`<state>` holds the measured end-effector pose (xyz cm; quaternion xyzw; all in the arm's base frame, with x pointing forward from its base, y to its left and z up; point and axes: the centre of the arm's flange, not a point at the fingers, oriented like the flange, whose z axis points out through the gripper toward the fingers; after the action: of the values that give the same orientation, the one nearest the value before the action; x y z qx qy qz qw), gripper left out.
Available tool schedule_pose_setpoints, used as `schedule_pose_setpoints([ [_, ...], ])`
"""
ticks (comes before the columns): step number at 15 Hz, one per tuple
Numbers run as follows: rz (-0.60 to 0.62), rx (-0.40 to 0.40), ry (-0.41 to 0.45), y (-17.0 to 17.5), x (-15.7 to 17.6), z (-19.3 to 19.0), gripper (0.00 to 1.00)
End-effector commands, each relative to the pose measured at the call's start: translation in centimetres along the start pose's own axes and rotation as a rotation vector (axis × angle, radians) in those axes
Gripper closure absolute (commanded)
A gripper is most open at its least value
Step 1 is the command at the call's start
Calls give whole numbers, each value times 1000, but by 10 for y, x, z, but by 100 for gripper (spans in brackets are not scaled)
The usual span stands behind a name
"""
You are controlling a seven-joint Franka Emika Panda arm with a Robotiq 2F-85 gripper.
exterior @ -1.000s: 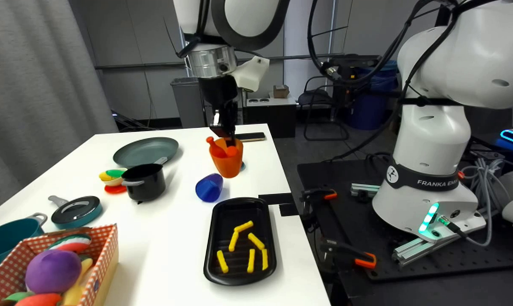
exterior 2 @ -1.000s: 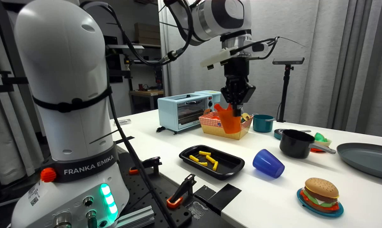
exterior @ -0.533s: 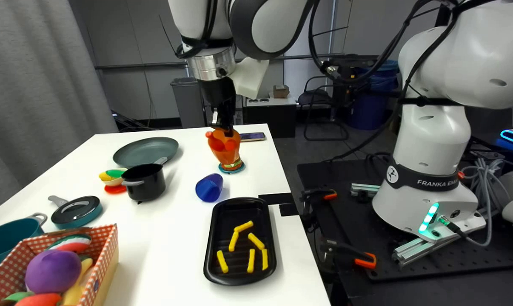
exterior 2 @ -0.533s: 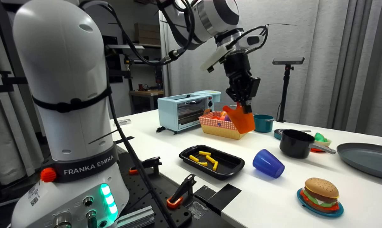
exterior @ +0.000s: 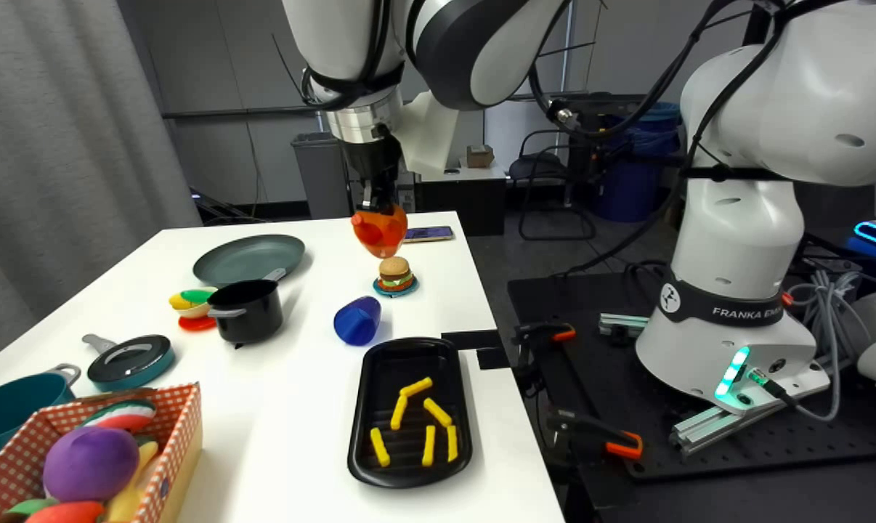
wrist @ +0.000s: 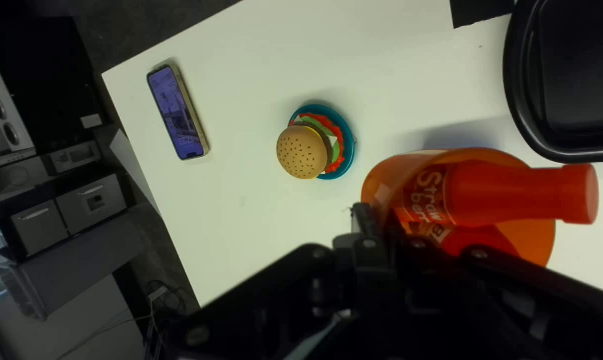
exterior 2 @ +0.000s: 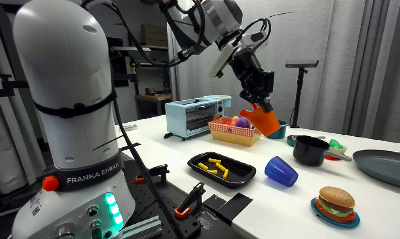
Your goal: Pour the contents of the orange cup onto the tray
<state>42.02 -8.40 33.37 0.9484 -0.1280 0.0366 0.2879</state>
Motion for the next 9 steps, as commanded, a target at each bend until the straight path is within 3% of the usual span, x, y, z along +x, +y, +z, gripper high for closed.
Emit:
schedule_pose_setpoints([
  [1, -15, -89, 42, -8, -15, -7, 99],
  [9, -113, -296, 153, -51, -28, -19, 99],
])
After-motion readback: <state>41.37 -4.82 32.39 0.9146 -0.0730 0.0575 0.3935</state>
